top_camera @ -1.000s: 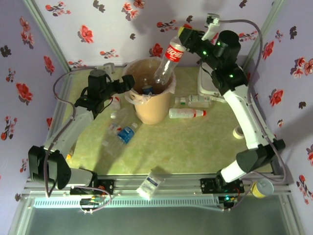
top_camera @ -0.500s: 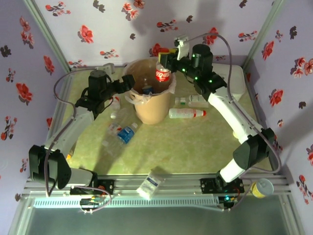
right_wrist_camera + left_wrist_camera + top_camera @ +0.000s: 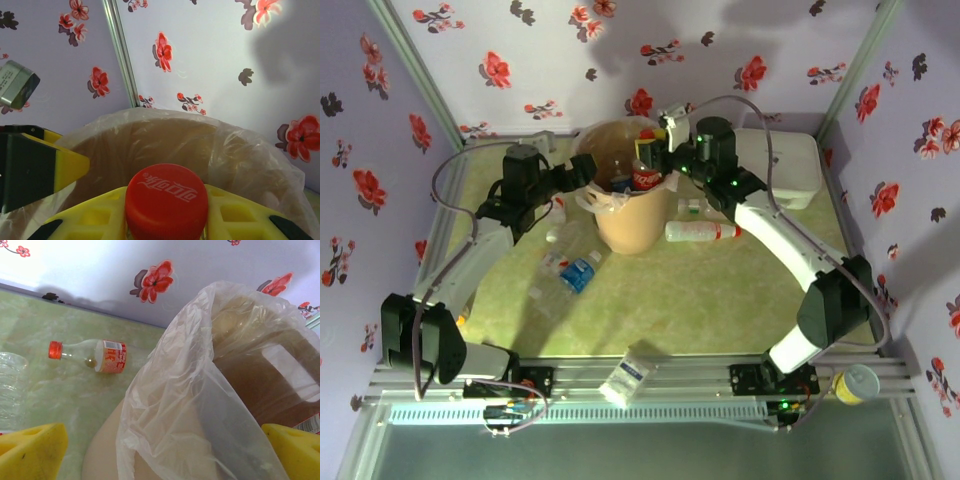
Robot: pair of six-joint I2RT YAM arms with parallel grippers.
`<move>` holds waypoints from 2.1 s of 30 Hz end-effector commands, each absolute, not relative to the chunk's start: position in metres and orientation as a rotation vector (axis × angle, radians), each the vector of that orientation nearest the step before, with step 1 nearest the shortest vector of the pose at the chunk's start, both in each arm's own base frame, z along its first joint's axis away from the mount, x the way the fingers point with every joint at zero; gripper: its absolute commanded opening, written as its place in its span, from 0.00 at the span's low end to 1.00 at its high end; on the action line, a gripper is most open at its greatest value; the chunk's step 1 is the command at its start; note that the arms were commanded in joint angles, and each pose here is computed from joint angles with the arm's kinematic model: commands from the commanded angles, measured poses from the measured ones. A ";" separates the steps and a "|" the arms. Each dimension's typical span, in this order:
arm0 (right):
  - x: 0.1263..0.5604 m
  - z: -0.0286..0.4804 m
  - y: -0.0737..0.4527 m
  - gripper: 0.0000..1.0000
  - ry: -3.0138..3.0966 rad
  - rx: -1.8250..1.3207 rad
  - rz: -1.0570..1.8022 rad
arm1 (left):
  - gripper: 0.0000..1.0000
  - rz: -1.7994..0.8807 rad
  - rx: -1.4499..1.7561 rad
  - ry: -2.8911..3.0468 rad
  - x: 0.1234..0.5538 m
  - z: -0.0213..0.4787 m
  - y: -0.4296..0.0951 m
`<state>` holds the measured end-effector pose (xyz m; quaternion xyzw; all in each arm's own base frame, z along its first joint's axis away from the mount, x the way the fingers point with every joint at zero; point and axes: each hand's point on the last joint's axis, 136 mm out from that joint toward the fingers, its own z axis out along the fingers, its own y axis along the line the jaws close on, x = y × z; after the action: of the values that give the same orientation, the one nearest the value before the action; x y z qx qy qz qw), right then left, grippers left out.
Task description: Put the plastic bottles in the bin
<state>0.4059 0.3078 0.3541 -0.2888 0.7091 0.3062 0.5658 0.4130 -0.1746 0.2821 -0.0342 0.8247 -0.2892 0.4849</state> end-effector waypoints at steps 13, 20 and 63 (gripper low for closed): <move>0.391 0.349 0.309 0.44 1.656 -0.735 0.725 | 0.98 -0.728 -0.088 2.000 0.413 0.283 -0.177; 0.390 0.361 0.306 0.51 1.654 -0.720 0.720 | 0.98 -0.728 -0.085 2.000 0.414 0.283 -0.178; 0.408 0.113 0.043 0.59 1.918 1.413 0.644 | 0.99 -0.735 -0.069 1.977 0.407 0.294 -0.177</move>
<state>0.4018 0.0433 0.1248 0.5105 0.7571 0.2278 0.3381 0.4124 -0.1751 0.2828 -0.0329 0.8241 -0.2906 0.4851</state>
